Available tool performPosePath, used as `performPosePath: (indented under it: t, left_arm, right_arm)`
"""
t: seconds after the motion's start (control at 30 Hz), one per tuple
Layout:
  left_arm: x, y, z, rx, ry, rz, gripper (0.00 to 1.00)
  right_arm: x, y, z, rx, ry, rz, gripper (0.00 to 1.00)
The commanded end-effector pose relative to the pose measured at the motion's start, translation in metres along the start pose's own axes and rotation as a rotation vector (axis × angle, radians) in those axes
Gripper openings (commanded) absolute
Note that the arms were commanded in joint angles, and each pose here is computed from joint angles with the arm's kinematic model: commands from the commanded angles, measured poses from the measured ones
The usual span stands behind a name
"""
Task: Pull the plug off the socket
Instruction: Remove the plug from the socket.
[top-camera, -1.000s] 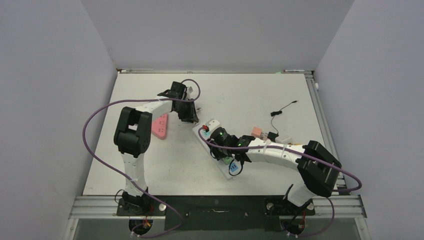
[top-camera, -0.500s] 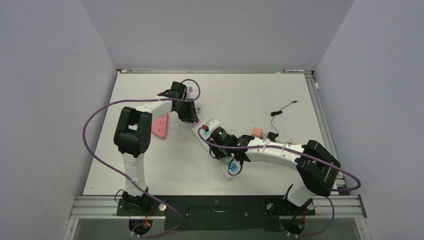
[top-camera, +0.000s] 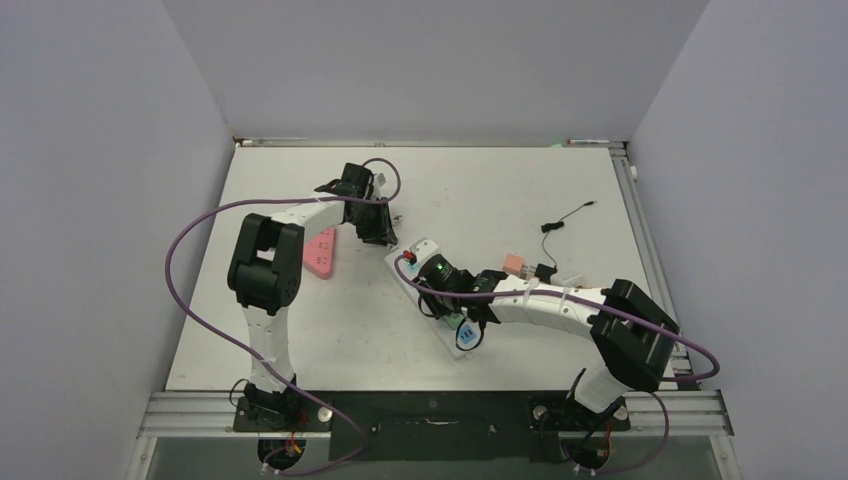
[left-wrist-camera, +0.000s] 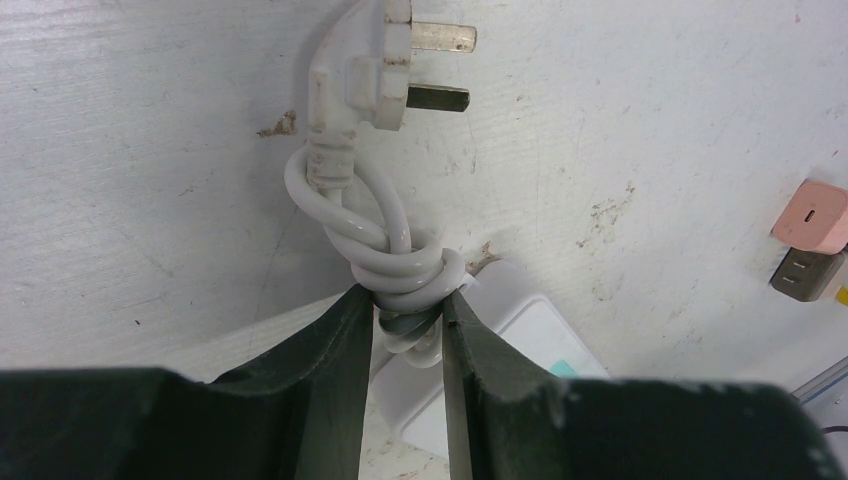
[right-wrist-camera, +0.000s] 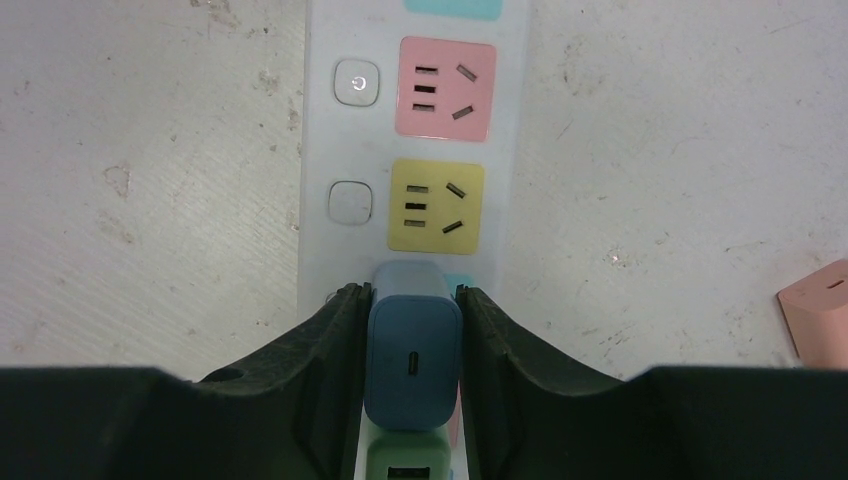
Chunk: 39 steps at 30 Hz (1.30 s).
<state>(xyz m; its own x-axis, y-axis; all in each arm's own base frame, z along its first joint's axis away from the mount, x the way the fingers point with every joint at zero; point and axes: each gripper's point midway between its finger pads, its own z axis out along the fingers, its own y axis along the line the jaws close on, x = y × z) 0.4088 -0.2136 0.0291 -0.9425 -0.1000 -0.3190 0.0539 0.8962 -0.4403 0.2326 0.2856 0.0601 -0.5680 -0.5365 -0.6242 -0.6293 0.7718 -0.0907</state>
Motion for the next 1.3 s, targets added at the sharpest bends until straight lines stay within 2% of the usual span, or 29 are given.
performPosePath:
  t: [0.0,0.13,0.53,0.8,0.97,1.27]
  left_arm:
    - [-0.011,0.021,0.004,-0.059,-0.035,0.017,0.0]
    - [-0.011,0.021,0.004,-0.06,-0.034,0.017,0.0]
    - [-0.011,0.023,0.006,-0.066,-0.031,0.014,0.0]
    - [-0.011,0.025,0.006,-0.068,-0.031,0.013,0.0]
    - [-0.011,0.026,0.006,-0.07,-0.03,0.011,0.0]
    - [-0.012,0.028,0.006,-0.073,-0.031,0.007,0.0]
  right_arm:
    - [-0.014,0.001,0.0,-0.02,-0.028,0.008,0.21]
    - [-0.012,-0.001,0.002,-0.036,-0.021,0.019,0.06]
    - [-0.004,-0.014,0.006,-0.186,-0.014,0.152,0.05]
    - [0.001,-0.013,0.01,-0.216,0.004,0.164,0.05]
    - [-0.002,-0.019,0.008,-0.173,-0.02,0.163,0.05]
    - [-0.007,-0.034,-0.005,0.058,-0.089,0.079,0.05]
